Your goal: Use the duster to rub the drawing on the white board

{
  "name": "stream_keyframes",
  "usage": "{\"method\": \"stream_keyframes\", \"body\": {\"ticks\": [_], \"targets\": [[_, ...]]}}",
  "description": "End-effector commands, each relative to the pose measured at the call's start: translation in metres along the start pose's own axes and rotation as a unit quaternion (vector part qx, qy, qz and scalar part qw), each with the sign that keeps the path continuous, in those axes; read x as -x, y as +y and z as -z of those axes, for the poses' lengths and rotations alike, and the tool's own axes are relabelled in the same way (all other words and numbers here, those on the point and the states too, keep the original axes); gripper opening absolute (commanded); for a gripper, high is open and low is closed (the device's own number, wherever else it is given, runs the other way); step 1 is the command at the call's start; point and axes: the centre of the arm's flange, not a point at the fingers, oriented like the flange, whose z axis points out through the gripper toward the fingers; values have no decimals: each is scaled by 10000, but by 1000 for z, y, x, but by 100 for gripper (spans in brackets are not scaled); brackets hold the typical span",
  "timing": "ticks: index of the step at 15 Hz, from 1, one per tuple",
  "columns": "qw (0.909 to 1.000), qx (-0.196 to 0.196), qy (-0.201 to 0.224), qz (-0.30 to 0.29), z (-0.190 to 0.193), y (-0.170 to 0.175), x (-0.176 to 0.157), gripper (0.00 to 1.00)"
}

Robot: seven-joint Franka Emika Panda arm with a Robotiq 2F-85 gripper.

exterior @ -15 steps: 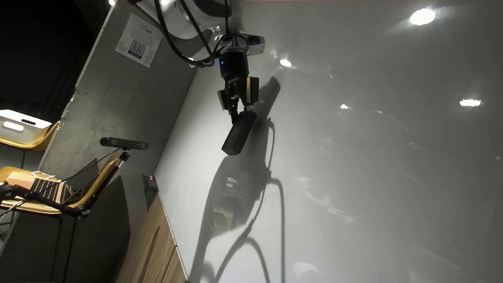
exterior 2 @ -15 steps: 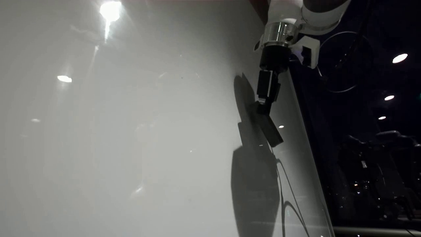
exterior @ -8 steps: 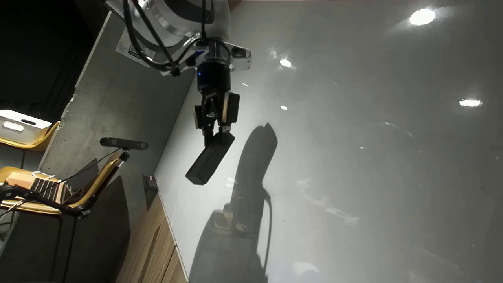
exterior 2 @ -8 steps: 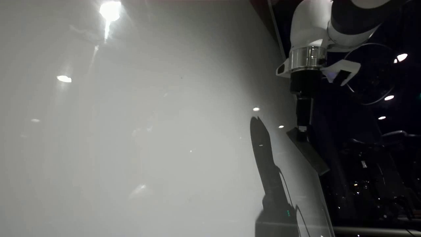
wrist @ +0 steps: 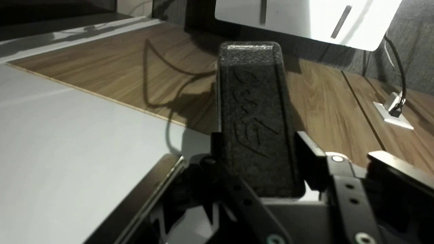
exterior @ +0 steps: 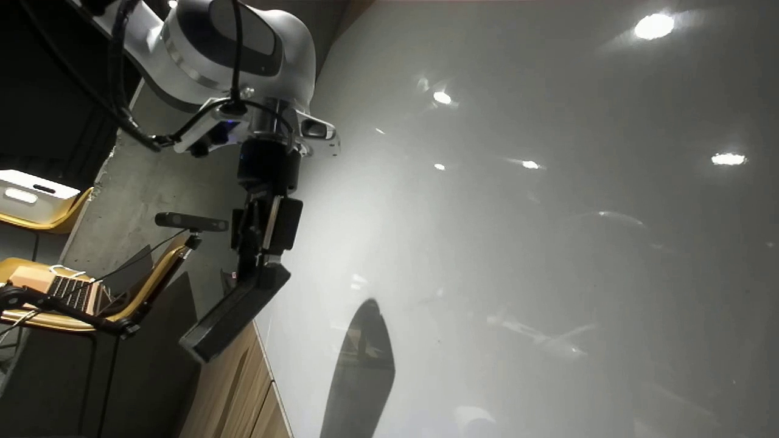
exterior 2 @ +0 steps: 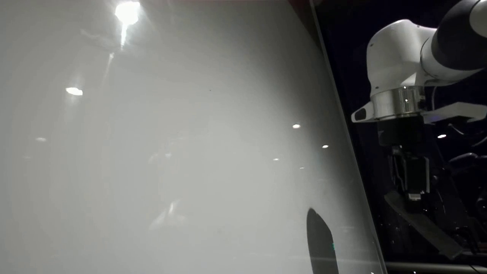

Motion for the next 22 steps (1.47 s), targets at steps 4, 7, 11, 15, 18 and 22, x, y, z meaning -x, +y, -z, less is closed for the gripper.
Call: {"method": "stream_keyframes", "body": {"ticks": [4,7,11,15,18,22], "targets": [[9985,-229,-418,-285,-110,15,14,29],[9958,-313,-831,-232,-138,-6,41,29],[9921,-373,-1200,-43,-145,-37,74,29],[9901,-724,-1180,211,-157,-73,86,29],[9873,-824,-1340,211,-173,-78,87,29],[9827,-914,-1608,111,-205,-69,88,29]]}}
